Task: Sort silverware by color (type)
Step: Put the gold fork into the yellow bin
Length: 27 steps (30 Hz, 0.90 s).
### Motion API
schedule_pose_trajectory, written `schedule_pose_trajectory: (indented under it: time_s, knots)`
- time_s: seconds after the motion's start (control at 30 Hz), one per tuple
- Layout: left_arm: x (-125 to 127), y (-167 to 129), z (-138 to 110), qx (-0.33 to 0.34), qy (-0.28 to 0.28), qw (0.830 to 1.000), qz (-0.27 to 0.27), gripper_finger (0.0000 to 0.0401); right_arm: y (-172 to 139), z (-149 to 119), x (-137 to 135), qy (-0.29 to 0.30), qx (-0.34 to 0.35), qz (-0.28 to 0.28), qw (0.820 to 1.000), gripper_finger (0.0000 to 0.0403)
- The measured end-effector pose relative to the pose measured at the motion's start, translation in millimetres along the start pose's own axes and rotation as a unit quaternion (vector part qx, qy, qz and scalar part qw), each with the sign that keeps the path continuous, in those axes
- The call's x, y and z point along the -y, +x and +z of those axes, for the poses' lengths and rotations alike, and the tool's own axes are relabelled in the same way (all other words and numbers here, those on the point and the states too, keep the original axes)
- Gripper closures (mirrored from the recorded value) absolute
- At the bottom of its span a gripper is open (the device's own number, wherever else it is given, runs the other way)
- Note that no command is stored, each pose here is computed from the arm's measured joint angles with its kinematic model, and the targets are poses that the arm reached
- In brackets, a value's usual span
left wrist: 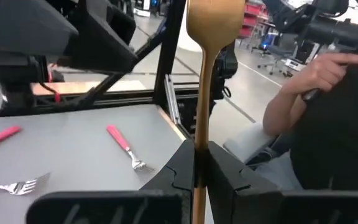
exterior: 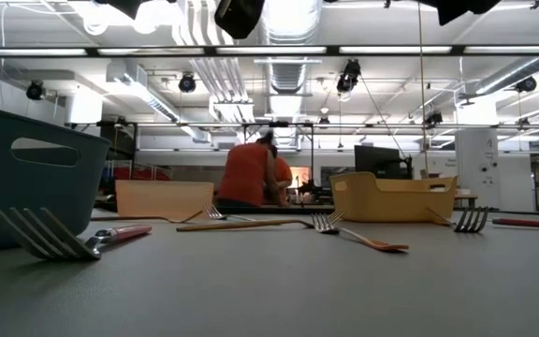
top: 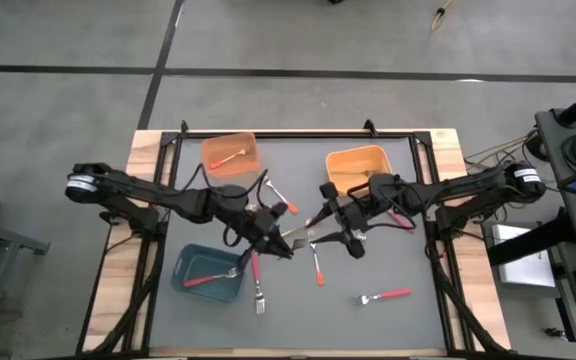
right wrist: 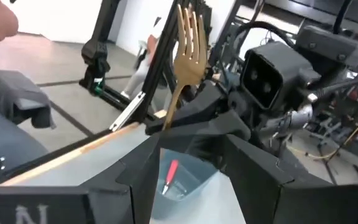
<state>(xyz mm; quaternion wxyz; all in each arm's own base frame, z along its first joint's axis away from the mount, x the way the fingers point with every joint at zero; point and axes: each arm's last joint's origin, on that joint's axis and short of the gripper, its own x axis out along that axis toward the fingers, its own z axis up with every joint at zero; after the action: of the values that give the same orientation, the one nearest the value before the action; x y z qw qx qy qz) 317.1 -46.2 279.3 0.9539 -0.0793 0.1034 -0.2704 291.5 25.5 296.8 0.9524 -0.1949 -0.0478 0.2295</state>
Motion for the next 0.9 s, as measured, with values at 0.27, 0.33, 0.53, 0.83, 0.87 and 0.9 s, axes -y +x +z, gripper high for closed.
schedule_pose_trajectory:
  time_s: [0.27, 0.33, 0.53, 0.83, 0.87, 0.9]
  knots:
    - [-7.1, 15.7, -13.9, -0.007, -0.018, 1.0, -0.014, 0.0398, 8.5, -3.3, 0.6, 0.005, 0.028, -0.006, 1.0, 0.0232]
    - [-9.0, 19.1, -17.4, -0.009, -0.02, 1.0, -0.017, 0.0398, 9.8, -3.8, -0.4, 0.004, 0.036, 0.006, 0.999, 0.0232]
    - [-14.4, 27.4, -27.7, -0.018, -0.029, 0.999, -0.016, 0.0398, 13.2, -2.6, -1.0, 0.003, 0.056, 0.036, 0.998, 0.0232]
    - [-18.1, 35.3, -32.6, -0.002, -0.03, 0.999, -0.038, 0.0398, 21.1, -7.3, -0.1, 0.002, 0.056, 0.056, 0.997, 0.0232]
    - [-18.4, 35.7, -32.9, -0.001, -0.03, 0.999, -0.038, 0.0398, 22.4, -6.8, 0.2, 0.001, 0.06, 0.064, 0.996, 0.0232]
    - [-18.4, 35.8, -32.8, 0.0, -0.029, 0.999, -0.039, 0.0398, 23.5, -6.3, -0.1, 0.0, 0.065, 0.073, 0.995, 0.0232]
